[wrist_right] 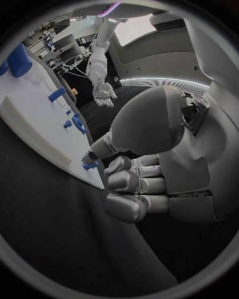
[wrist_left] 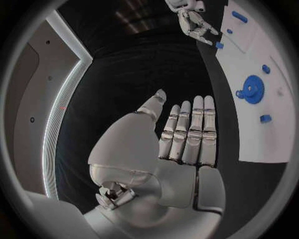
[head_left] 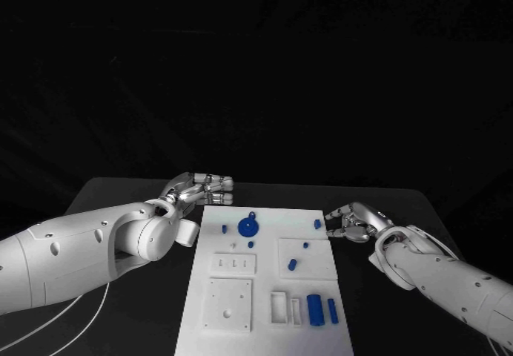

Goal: Assemble the parts on the task board

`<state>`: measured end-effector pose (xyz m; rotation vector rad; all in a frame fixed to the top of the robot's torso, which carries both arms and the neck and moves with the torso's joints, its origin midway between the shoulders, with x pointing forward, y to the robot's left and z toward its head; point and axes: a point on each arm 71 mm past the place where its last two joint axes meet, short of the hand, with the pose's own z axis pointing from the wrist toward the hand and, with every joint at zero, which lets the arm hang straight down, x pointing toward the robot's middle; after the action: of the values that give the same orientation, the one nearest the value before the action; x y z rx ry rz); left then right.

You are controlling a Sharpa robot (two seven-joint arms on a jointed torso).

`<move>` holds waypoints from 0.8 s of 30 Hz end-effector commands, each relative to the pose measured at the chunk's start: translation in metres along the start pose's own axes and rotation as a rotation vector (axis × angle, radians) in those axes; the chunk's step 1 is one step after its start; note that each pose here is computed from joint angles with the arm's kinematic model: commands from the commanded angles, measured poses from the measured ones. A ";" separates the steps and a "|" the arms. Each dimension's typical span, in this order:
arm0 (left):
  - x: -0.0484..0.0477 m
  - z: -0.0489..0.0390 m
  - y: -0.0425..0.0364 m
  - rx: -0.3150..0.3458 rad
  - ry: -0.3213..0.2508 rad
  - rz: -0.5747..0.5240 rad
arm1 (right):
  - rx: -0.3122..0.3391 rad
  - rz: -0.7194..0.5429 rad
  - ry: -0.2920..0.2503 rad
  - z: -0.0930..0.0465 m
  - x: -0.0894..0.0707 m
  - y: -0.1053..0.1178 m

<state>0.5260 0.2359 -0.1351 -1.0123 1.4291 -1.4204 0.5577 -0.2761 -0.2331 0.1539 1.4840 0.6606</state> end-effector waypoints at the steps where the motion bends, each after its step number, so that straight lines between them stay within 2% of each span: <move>1: 0.0030 0.0007 -0.0006 0.013 0.024 -0.015 | -0.002 0.030 -0.061 0.001 0.000 0.000; 5: 0.0030 0.0008 0.0003 0.011 0.025 -0.015 | 0.019 0.034 -0.086 0.002 0.002 -0.003; 10: 0.0034 0.0010 0.0007 0.010 0.027 -0.014 | 0.043 0.043 -0.093 0.003 0.004 -0.005; 24: 0.0060 0.0029 0.0013 0.004 0.032 -0.012 | 0.069 0.064 -0.045 0.008 0.012 -0.006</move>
<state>0.5273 0.2321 -0.1374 -1.0112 1.4402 -1.4297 0.5658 -0.2742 -0.2438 0.2634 1.4378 0.6415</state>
